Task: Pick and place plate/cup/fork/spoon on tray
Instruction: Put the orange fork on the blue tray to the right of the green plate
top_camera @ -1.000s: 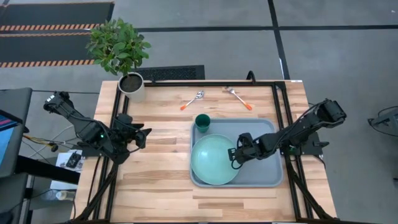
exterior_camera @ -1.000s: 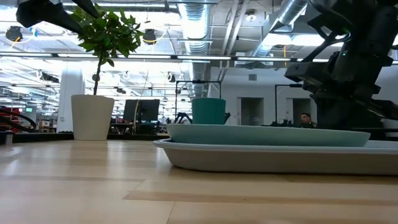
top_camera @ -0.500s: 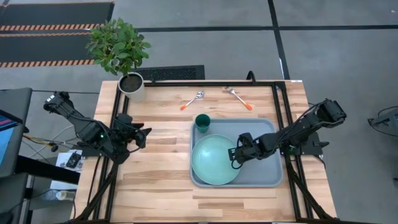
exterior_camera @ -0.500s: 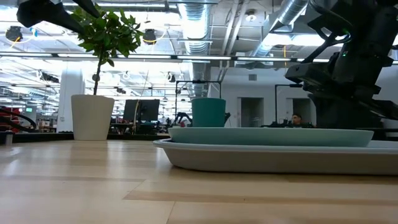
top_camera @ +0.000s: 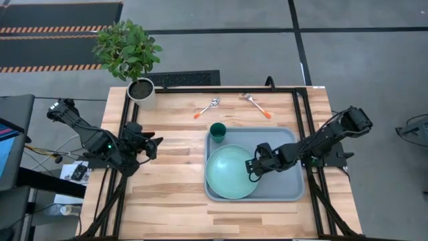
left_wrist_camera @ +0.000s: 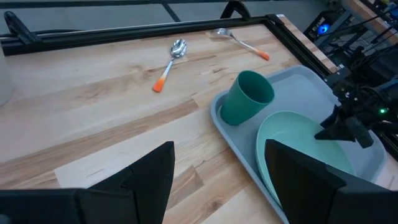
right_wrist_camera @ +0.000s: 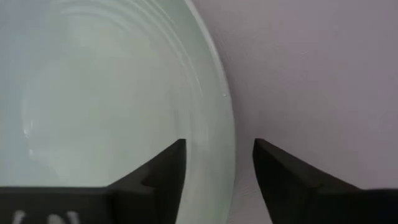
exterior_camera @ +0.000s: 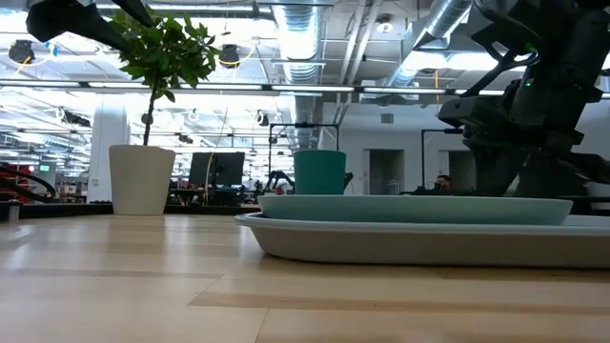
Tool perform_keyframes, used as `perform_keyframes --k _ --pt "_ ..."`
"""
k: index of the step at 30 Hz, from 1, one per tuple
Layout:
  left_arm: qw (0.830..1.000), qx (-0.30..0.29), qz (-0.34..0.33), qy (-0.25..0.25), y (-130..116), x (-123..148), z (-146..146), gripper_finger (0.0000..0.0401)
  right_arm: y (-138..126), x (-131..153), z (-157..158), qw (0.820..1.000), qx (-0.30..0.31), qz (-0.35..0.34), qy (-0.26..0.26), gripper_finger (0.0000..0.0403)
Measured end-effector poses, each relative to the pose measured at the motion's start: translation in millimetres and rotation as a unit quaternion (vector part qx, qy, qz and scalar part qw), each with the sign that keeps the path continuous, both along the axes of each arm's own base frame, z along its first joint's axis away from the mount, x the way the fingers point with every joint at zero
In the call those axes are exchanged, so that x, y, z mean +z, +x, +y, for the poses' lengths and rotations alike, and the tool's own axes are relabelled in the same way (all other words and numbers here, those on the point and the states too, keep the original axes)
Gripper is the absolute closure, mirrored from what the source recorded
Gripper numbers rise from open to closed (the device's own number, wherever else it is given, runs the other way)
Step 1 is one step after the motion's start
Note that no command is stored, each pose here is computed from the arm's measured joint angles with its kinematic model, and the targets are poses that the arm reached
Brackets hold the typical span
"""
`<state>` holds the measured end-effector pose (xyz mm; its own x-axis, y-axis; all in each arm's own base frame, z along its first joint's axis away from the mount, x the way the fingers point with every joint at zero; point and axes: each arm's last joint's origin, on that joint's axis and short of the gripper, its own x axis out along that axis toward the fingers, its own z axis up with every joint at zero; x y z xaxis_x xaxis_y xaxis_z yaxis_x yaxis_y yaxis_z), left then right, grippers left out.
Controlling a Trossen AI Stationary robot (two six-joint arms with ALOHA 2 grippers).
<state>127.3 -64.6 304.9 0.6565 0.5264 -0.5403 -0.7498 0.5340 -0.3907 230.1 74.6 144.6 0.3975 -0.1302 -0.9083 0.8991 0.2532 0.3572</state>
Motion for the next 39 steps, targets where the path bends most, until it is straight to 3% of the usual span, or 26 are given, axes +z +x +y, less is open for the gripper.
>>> perform_keyframes --k 6,17,27,33,39 --pt "1.000 0.000 0.000 0.000 0 0 0 0.0163 -2 5 -1 1.000 -0.001 -0.008 0.004 0.0150" --pt "1.000 0.000 0.002 0.001 0 0 0 0.0163 -20 53 -28 0.997 0.008 -0.078 -0.002 0.0147" --pt "1.000 -0.002 0.004 -0.004 0 0 0 0.0163 -44 98 -85 0.983 0.000 -0.167 -0.083 0.0147" --pt "1.000 0.004 -0.001 -0.010 0 0 0 0.0163 -47 112 -129 0.983 0.024 -0.132 -0.124 0.0147" --pt "1.000 0.008 0.001 -0.013 0 -1 1 0.0163 -40 120 -176 0.979 0.076 -0.039 -0.184 0.0147"
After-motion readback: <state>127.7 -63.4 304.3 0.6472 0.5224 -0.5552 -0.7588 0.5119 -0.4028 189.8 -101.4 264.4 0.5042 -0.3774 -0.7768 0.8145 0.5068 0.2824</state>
